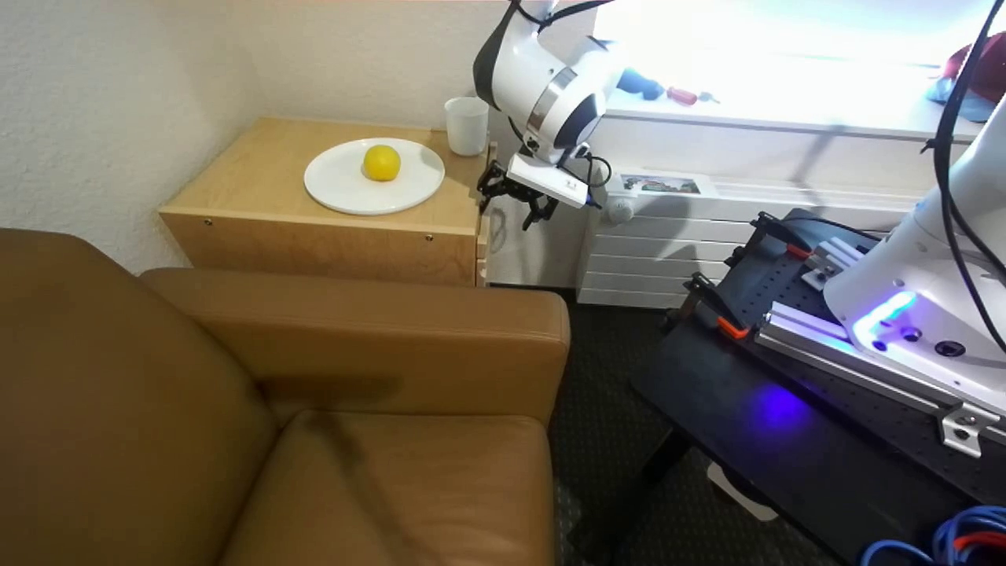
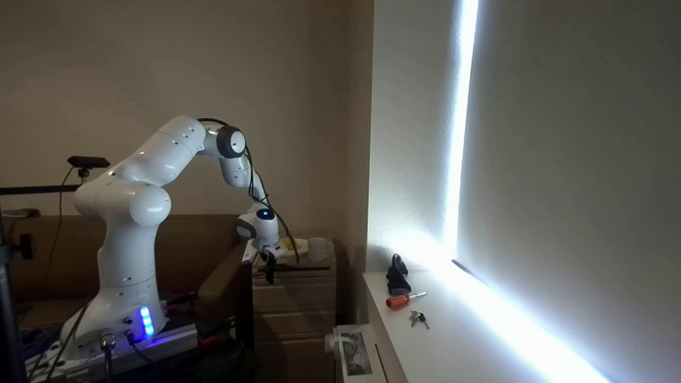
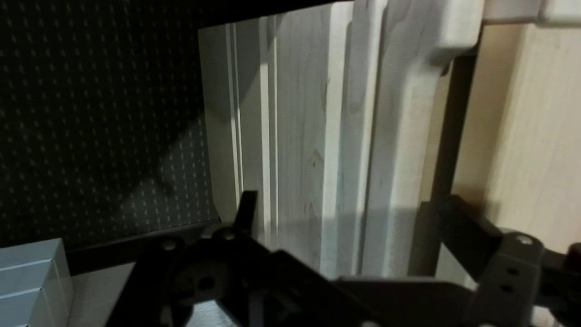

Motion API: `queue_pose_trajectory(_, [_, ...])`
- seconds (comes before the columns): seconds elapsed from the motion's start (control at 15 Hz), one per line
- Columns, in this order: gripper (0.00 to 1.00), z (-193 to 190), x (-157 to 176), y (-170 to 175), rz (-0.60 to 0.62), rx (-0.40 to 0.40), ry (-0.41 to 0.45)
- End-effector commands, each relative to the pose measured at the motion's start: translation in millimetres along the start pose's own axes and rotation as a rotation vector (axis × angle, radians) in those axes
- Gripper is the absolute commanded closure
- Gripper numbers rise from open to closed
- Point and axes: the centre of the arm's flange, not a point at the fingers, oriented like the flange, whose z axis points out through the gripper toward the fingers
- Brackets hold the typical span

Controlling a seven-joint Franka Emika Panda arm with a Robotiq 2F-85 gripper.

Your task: Open the top drawer of the cabinet.

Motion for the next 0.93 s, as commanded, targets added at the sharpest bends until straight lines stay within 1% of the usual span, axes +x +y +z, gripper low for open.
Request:
queue_pose_trajectory(0.0, [0.0,0.3,0.0,0.0,0.0,0.0,0.0])
queue_pose_trajectory(0.13, [0.0,3.6,2.9,1.0,0.01,-0.01,0.006])
queue_pose_trajectory(0.47, [0.0,26.4,-2.4,8.5,0.052,-0.038,-0.043])
queue_pose_trajectory(0.67, [0.0,23.9,-4.2,3.9,0.032,0.013,-0.062])
queue_pose_trajectory(0.87, [0.0,20.4,-9.2,3.1,-0.004,0.067,-0.104])
